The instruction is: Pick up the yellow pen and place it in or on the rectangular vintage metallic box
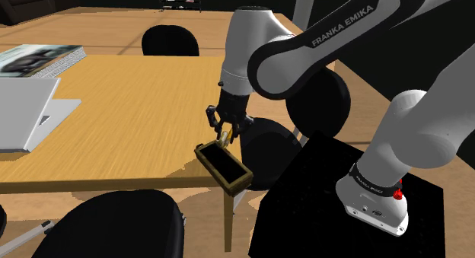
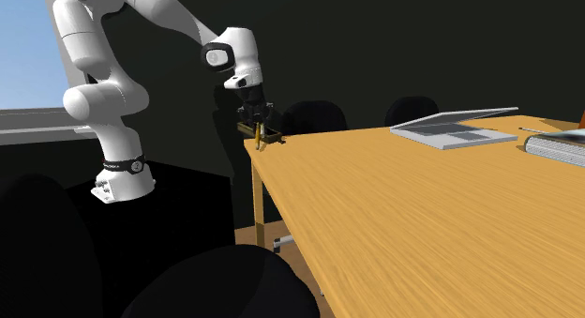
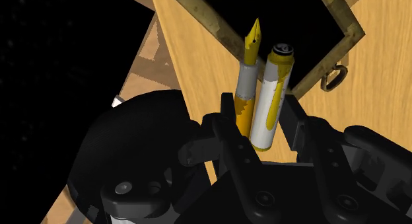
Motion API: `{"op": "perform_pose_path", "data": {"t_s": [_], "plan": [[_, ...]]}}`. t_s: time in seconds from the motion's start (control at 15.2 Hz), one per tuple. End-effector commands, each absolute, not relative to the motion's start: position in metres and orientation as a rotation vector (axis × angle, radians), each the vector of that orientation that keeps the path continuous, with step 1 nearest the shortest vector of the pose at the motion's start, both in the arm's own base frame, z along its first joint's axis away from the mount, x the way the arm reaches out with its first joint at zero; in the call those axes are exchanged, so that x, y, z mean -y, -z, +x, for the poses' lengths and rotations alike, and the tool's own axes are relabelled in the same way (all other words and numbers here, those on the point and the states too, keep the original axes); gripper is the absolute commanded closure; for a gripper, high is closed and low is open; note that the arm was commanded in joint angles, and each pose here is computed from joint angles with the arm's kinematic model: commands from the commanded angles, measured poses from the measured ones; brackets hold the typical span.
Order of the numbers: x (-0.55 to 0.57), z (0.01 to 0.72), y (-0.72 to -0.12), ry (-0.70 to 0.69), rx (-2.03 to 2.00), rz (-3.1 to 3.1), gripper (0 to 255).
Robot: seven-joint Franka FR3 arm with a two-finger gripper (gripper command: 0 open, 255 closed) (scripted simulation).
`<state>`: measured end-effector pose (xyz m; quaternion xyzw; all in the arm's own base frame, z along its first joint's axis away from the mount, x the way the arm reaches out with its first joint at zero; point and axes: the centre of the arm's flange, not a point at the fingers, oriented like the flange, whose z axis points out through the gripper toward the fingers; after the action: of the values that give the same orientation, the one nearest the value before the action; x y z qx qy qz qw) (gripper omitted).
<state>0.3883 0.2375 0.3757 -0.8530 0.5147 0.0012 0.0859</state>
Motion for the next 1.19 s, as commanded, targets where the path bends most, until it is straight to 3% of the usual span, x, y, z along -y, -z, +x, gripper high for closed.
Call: {"op": "perform_pose_path", "data": {"t_s": [0.0, 1.12], "plan": [[-0.237, 0.389, -0.384, -0.004, -1.534, -2.543, 255], [-0.237, 0.389, -0.474, -0.004, -1.534, -2.543, 255]]}}
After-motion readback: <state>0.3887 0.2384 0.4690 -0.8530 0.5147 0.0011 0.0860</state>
